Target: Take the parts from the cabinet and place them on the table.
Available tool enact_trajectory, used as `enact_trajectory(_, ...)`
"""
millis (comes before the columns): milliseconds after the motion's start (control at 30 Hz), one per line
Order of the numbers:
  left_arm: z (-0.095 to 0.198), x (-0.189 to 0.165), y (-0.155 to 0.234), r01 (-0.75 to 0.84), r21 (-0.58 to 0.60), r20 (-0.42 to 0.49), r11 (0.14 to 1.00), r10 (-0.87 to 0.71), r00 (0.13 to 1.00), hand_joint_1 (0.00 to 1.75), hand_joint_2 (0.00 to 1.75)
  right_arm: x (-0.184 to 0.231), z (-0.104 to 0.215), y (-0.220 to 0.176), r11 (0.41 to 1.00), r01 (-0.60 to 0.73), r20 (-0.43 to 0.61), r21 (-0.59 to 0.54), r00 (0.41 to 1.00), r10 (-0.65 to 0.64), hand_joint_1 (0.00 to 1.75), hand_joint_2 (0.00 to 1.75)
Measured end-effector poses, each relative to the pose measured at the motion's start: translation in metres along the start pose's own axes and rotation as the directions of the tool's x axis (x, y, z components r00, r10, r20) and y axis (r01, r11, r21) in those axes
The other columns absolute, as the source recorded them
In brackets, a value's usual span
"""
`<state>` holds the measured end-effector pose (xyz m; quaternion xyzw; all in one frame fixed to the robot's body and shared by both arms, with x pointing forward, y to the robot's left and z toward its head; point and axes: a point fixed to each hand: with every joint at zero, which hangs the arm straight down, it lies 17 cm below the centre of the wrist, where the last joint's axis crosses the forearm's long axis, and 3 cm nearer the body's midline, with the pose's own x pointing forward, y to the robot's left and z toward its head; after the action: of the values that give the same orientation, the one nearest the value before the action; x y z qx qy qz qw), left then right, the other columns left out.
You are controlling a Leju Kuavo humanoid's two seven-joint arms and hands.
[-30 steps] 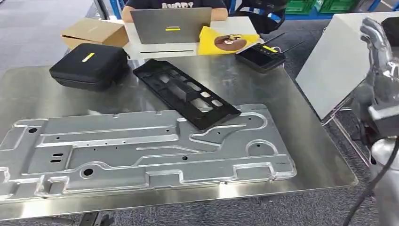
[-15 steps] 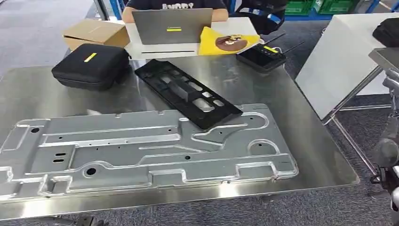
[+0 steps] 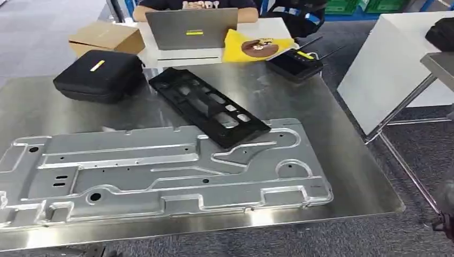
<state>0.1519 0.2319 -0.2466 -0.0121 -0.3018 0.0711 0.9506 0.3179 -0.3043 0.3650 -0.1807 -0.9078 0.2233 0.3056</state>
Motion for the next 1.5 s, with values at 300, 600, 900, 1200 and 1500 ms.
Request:
enact_trajectory(300, -0.001, 0.002, 0.003, -0.009, 0.01, 0.006, 1.0, 0.009, 1.0, 0.0, 0.0, 0.007, 0.024, 0.012, 1.0, 0.022, -0.029, 0.012, 0.999, -0.021, 0.0, 0.0)
enact_trajectory(600, -0.003, 0.008, 0.009, -0.008, 0.019, 0.018, 1.0, 0.007, 1.0, 0.0, 0.0, 0.012, 0.028, 0.014, 0.999, 0.032, -0.034, 0.007, 0.999, -0.032, 0.0, 0.0)
enact_trajectory(900, -0.004, 0.01, 0.009, -0.006, 0.022, 0.022, 1.0, 0.005, 1.0, 0.0, 0.0, 0.012, 0.029, 0.017, 0.999, 0.045, -0.032, 0.01, 0.998, -0.044, 0.0, 0.0)
enact_trajectory(1200, -0.003, 0.008, 0.013, -0.011, 0.03, 0.021, 0.999, 0.01, 1.0, 0.0, 0.0, 0.014, 0.043, 0.033, 0.991, 0.129, -0.063, 0.035, 0.99, -0.127, 0.0, 0.0)
enact_trajectory(1500, -0.003, 0.008, 0.018, -0.027, 0.044, 0.022, 0.999, 0.026, 0.999, 0.0, 0.0, 0.008, 0.079, 0.076, 0.95, 0.307, -0.195, 0.047, 0.936, -0.293, 0.0, 0.0)
